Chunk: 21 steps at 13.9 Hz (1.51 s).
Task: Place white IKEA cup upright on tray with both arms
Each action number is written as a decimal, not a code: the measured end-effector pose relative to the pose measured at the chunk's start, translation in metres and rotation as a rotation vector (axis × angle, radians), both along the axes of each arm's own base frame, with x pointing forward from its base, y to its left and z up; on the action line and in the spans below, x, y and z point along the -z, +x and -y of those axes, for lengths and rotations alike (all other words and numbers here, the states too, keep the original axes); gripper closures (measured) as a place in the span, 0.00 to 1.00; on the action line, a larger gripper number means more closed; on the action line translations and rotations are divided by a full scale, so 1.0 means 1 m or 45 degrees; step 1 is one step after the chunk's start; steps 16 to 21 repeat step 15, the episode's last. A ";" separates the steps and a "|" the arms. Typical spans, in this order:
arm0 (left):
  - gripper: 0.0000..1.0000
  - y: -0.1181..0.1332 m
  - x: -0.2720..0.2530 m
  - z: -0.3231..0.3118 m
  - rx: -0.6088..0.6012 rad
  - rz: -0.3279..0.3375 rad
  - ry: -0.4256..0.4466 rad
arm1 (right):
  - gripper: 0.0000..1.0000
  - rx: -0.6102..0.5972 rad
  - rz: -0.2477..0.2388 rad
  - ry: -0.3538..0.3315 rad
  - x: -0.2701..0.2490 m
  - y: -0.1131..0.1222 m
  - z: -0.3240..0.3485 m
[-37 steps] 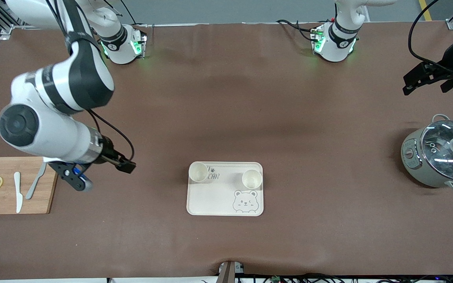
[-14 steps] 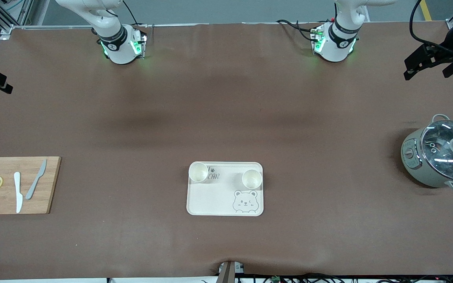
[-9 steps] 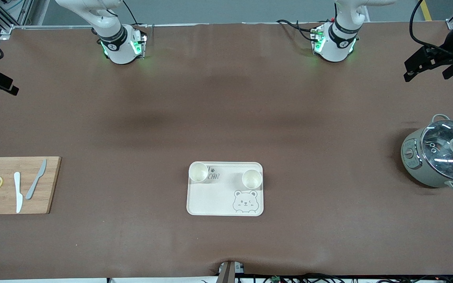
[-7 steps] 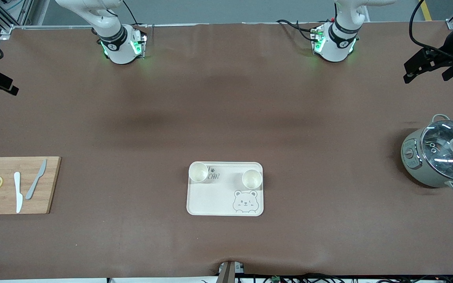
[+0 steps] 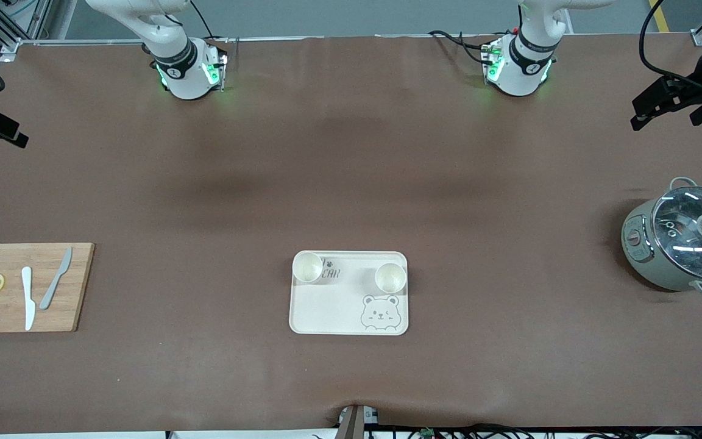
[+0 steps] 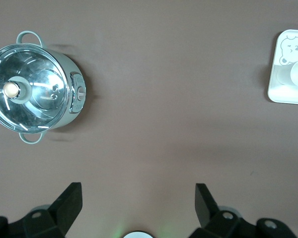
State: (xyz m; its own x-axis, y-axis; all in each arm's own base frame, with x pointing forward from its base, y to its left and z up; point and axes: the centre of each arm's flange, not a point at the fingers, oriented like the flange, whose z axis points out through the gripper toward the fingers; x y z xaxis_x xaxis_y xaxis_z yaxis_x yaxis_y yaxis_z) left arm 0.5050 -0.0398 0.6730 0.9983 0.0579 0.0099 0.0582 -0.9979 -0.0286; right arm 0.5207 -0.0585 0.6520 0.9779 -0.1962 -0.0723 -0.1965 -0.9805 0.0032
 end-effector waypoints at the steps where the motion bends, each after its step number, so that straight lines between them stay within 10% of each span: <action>1: 0.00 0.000 0.000 0.001 0.002 0.000 0.000 | 0.00 0.003 0.000 0.000 0.000 0.000 0.001; 21: 0.00 -0.001 -0.014 0.002 0.006 0.036 -0.003 | 0.00 0.028 -0.007 0.001 0.001 -0.001 0.010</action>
